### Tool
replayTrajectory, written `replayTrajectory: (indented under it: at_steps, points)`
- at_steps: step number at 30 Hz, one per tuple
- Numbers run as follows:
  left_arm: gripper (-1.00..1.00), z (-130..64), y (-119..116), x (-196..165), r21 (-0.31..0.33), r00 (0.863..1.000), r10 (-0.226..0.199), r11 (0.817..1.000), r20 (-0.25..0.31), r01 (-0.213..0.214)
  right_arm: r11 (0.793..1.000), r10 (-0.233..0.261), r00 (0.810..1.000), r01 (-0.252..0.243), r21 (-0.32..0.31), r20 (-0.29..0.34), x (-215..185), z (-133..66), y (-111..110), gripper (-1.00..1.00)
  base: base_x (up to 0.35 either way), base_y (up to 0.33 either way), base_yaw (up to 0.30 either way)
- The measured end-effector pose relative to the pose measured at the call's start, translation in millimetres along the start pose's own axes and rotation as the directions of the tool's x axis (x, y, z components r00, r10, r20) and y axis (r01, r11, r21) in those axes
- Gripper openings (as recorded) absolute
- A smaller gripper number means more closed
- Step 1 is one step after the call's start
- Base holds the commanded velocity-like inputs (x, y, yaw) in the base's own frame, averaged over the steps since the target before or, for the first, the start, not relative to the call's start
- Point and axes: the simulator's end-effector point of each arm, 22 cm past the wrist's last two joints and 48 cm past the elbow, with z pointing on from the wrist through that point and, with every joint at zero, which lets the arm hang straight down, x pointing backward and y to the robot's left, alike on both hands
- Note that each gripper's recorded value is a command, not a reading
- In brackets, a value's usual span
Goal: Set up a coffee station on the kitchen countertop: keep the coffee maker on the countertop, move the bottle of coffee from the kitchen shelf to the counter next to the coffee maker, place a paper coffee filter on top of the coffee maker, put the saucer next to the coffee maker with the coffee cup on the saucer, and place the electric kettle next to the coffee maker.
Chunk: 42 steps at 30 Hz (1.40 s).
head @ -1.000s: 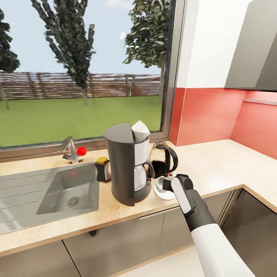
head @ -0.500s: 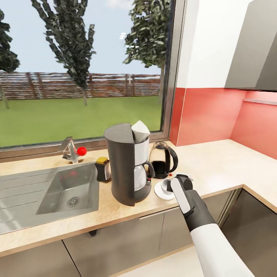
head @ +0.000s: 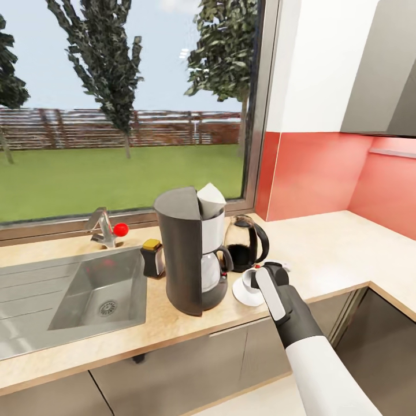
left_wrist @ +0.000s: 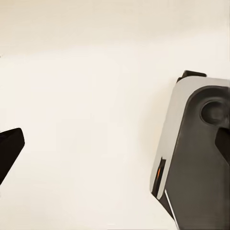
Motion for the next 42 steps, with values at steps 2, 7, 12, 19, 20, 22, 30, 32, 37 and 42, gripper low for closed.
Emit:
replayTrajectory:
  at_steps: [2,7,12,19,20,22,30,32,37,42]
  points:
    - [1.00,-0.1,-0.8,0.3,0.001,1.000,0.000,1.000,-0.001,0.000,1.000,-0.002,1.000,0.002,0.003,-0.006,2.3,1.7,-0.7,-1.00,0.006,0.000,0.000]
    - [1.00,-0.2,-0.9,0.7,0.001,1.000,0.000,1.000,-0.001,0.000,1.000,-0.023,0.998,0.024,0.016,-0.065,24.4,14.7,-0.9,-1.00,0.002,0.000,0.000]
    - [1.00,-1.2,-0.9,5.8,0.002,1.000,0.001,1.000,-0.007,-0.001,0.999,-0.029,0.996,0.030,0.020,-0.082,31.0,18.2,-1.3,-1.00,0.000,0.000,0.000]
    - [1.00,-1.5,-0.9,7.1,0.002,1.000,0.002,1.000,-0.009,-0.002,0.999,-0.030,0.996,0.032,0.020,-0.085,32.3,18.9,-1.3,-1.00,0.006,0.000,0.000]
    - [1.00,-1.5,-0.8,7.2,0.002,1.000,0.002,1.000,-0.008,-0.002,0.999,-0.030,0.996,0.032,0.020,-0.085,32.4,18.8,-1.2,-1.00,0.098,0.000,0.000]
    - [1.00,-1.6,-0.8,7.2,0.002,1.000,0.002,1.000,-0.008,-0.002,0.999,-0.030,0.996,0.032,0.021,-0.085,32.5,18.7,-1.4,-1.00,0.193,0.000,0.000]
    - [1.00,-1.5,-0.9,7.2,0.002,1.000,0.002,1.000,-0.009,-0.002,0.999,-0.031,0.996,0.033,0.021,-0.087,33.2,19.2,-1.2,-1.00,0.127,0.000,0.000]
    - [1.00,-1.5,-0.9,7.2,0.002,1.000,0.003,1.000,-0.009,-0.003,0.999,-0.032,0.996,0.033,0.021,-0.087,33.1,19.3,-1.1,-1.00,0.008,0.000,0.000]
    - [1.00,-1.5,-0.9,7.2,0.002,1.000,0.003,1.000,-0.008,-0.003,0.999,-0.032,0.996,0.034,0.022,-0.086,33.0,19.2,-1.2,-1.00,0.002,0.000,0.000]
    - [1.00,-1.5,-0.9,7.2,0.002,1.000,0.003,1.000,-0.008,-0.003,0.999,-0.031,0.996,0.033,0.022,-0.087,33.5,19.6,-1.8,-1.00,0.081,0.000,0.000]
